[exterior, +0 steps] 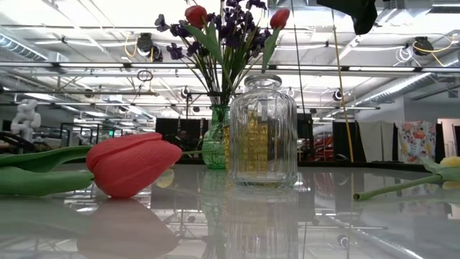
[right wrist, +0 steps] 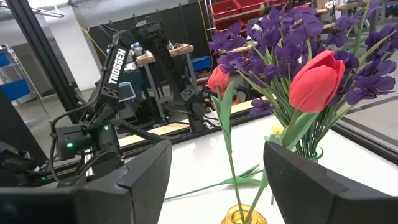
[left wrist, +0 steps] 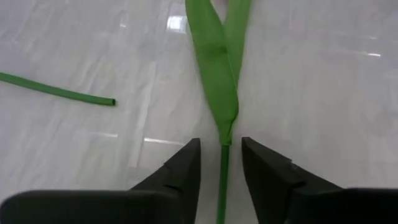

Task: Sort flowers into vase by color
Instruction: Put the pink flower into the yellow vase

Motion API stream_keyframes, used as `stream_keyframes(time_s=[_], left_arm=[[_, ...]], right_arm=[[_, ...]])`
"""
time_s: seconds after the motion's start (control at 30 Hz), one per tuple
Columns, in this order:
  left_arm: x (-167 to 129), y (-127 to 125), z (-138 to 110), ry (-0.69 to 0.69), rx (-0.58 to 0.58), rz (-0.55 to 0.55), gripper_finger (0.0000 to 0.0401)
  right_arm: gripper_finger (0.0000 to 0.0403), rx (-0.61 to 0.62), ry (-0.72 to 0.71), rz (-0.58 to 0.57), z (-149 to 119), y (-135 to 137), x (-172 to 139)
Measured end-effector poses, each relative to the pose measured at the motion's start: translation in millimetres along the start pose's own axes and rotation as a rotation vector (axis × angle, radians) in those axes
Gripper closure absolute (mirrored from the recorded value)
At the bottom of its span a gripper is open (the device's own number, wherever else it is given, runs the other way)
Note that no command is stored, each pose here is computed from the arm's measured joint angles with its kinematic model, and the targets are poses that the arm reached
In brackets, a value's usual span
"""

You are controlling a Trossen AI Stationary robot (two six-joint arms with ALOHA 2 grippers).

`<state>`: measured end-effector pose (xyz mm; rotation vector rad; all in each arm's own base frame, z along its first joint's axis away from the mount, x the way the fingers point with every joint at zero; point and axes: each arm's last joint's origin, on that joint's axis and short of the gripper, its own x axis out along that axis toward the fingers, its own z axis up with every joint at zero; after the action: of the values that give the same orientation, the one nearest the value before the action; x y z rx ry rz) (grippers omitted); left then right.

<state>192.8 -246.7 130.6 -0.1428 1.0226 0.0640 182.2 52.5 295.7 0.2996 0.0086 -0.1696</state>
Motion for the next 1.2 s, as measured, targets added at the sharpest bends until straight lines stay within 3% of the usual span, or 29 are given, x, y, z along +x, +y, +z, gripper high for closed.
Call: stream_keyframes(time_s=[0.4, 0.67, 0.87, 1.2], left_arm=[[0.3, 0.3, 0.6, 0.014, -0.003, -0.008, 0.0392], [-17.7, -1.1, 8.2, -0.044, 0.011, -0.054, 0.0398], [-59.5, 6.5, 30.8, -0.253, 0.078, -0.069, 0.0398], [-127.2, 34.2, 94.8, -0.769, 0.256, 0.13, 0.0399]], right_arm=[[0.0156, 0.0, 0.0, 0.0, 0.0, 0.0, 0.0], [0.0156, 0.0, -0.001, 0.0, 0.1, 0.0, 0.0], [0.0156, -0.013, -0.017, 0.013, 2.0, 0.9, 0.0], [0.0156, -0.12, -0.094, 0.15, 1.2, 17.4, 11.2]])
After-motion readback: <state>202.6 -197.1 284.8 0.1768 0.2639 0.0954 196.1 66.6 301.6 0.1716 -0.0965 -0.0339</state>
